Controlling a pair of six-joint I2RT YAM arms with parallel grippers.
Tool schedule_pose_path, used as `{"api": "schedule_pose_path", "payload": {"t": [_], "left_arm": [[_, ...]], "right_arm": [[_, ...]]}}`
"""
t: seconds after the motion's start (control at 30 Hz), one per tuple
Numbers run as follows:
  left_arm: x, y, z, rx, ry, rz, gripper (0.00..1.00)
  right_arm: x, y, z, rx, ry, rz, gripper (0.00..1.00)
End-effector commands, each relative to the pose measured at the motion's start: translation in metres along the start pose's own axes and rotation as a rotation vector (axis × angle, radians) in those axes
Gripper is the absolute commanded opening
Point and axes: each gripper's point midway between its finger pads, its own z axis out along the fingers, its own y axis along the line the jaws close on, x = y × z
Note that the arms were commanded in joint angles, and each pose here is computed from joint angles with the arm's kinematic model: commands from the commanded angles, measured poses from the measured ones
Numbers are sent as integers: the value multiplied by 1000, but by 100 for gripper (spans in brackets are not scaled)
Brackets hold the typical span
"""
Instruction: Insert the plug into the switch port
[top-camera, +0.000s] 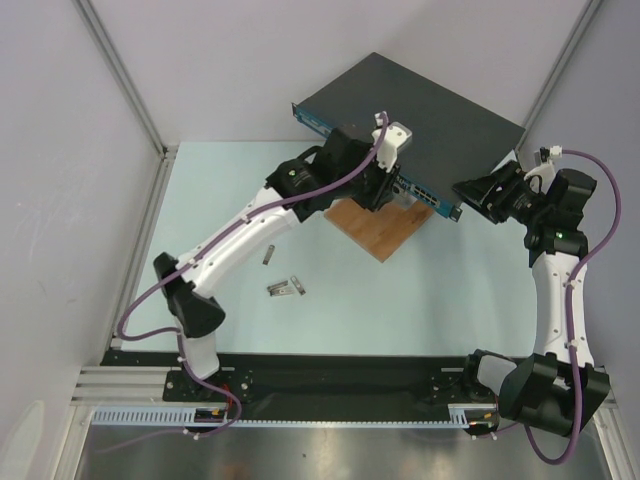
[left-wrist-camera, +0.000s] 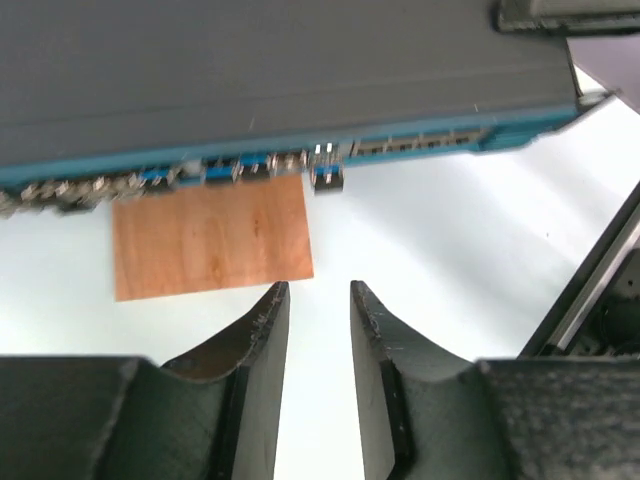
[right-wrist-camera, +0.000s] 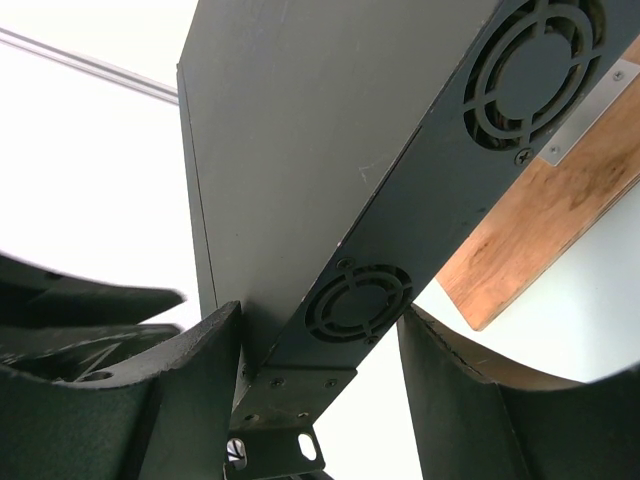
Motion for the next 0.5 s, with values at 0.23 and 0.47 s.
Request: {"api": "schedule_pose_path", "payload": {"t": [0.23,0.47], "left_arm": [[-21,-8,-18,61,-78,33,17],[-24,-12,1,83,-71,10,4]], "right_arm": [[5,22,16,-127,53,-128,0],[7,21,16,-127,58,-117,0]]}}
